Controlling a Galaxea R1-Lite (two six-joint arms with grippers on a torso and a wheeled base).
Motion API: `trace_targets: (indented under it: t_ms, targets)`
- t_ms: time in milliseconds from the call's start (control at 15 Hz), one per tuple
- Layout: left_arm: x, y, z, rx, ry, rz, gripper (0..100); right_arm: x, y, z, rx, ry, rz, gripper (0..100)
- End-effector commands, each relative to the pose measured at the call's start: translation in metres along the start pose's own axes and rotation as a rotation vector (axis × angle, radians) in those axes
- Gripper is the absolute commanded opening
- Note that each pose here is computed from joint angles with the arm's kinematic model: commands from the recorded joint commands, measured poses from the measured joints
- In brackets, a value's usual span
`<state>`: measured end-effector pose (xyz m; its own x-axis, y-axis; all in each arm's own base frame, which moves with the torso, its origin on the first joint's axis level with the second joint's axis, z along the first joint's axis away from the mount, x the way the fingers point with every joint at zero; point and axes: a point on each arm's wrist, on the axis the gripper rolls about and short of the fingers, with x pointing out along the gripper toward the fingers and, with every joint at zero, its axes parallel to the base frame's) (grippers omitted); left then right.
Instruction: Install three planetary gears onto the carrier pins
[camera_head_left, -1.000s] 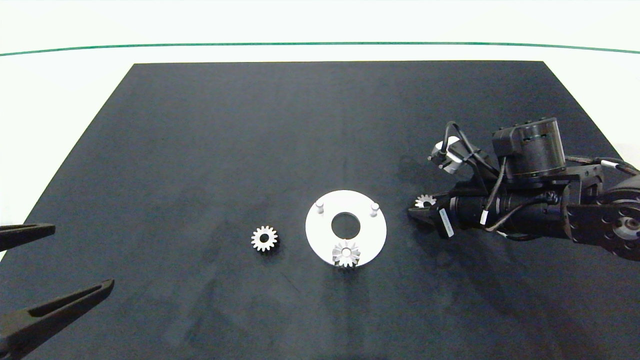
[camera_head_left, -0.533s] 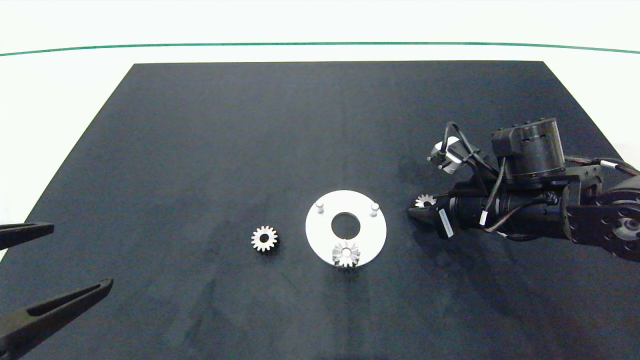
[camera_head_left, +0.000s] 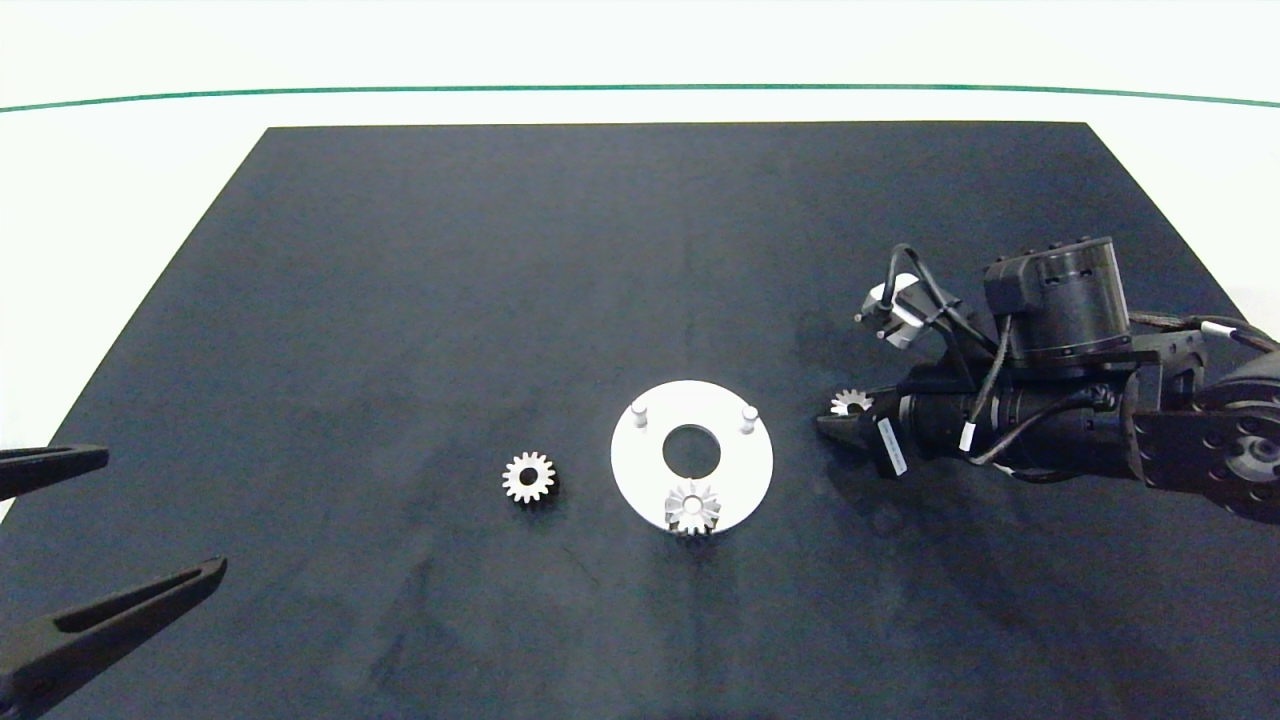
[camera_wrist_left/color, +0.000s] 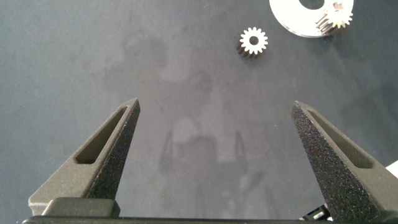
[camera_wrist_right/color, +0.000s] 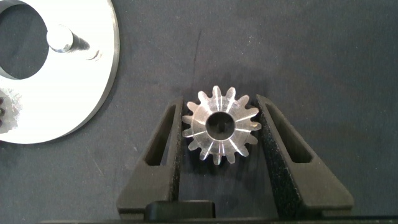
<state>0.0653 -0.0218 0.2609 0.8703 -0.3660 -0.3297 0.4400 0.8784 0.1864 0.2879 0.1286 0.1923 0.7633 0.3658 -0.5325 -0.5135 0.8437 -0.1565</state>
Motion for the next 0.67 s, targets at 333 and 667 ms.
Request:
trace_targets:
  t_ms: [333, 667]
  targets:
    - [0.0, 0.0, 0.0, 0.001, 0.002, -0.001, 100, 0.0, 0.001, -0.002, -0.003, 0.007, 0.005, 2]
    - [0.0, 0.0, 0.001, 0.001, -0.002, 0.0, 100, -0.02, 0.009, 0.003, -0.022, -0.026, 0.011, 0]
